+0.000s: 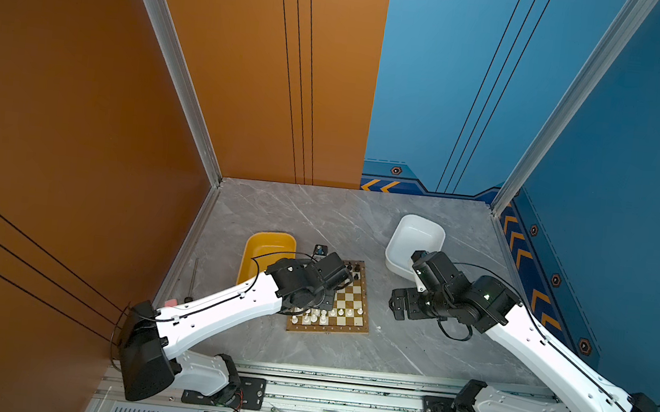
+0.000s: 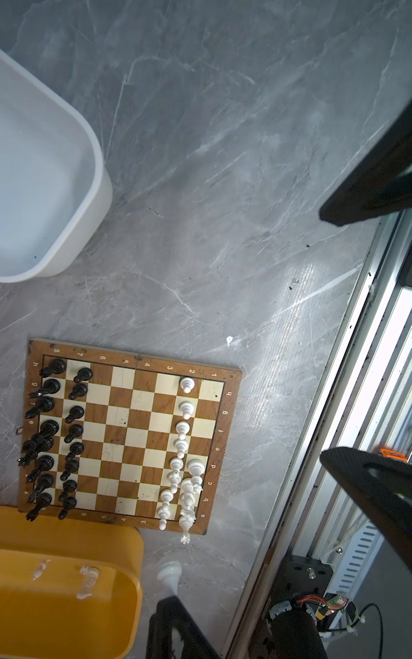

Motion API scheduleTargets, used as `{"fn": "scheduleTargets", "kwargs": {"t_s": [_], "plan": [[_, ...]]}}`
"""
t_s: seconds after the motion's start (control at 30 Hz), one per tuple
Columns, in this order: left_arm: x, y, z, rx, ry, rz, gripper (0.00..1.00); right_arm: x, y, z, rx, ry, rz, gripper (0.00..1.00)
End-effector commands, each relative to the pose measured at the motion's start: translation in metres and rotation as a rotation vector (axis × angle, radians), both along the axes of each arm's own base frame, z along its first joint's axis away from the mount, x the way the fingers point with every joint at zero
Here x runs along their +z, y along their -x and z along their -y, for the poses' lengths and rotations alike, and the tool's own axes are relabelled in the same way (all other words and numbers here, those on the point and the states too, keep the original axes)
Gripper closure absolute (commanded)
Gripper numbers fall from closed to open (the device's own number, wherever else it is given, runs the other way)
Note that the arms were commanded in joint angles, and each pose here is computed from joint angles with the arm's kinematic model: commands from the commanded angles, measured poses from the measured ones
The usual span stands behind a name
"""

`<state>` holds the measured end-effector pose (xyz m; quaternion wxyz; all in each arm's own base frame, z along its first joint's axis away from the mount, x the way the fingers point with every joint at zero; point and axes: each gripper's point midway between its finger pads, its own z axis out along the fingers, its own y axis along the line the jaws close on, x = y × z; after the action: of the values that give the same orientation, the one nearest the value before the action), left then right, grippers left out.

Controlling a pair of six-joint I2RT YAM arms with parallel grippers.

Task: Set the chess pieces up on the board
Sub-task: 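Carry white piece with left gripper over board's near row while right gripper withdraws, then set white piece on near row, open left gripper while right gripper moves aside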

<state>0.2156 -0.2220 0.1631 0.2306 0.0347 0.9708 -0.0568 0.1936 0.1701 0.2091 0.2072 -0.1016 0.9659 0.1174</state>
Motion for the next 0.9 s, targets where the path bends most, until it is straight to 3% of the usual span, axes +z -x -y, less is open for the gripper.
{"fn": "scheduleTargets", "kwargs": {"t_s": [0.0,0.43,0.87], "plan": [[-0.01,0.002,0.007,0.023,-0.04,0.035,0.97,-0.005,0.013,0.012,-0.013,0.015,-0.033,0.0],[-0.062,0.009,0.042,-0.047,-0.078,-0.03,0.94,-0.003,0.024,0.031,-0.035,0.015,-0.02,0.0],[-0.089,0.021,0.04,-0.049,-0.128,-0.093,0.96,-0.01,0.023,0.045,-0.07,0.015,-0.047,0.0]]}}
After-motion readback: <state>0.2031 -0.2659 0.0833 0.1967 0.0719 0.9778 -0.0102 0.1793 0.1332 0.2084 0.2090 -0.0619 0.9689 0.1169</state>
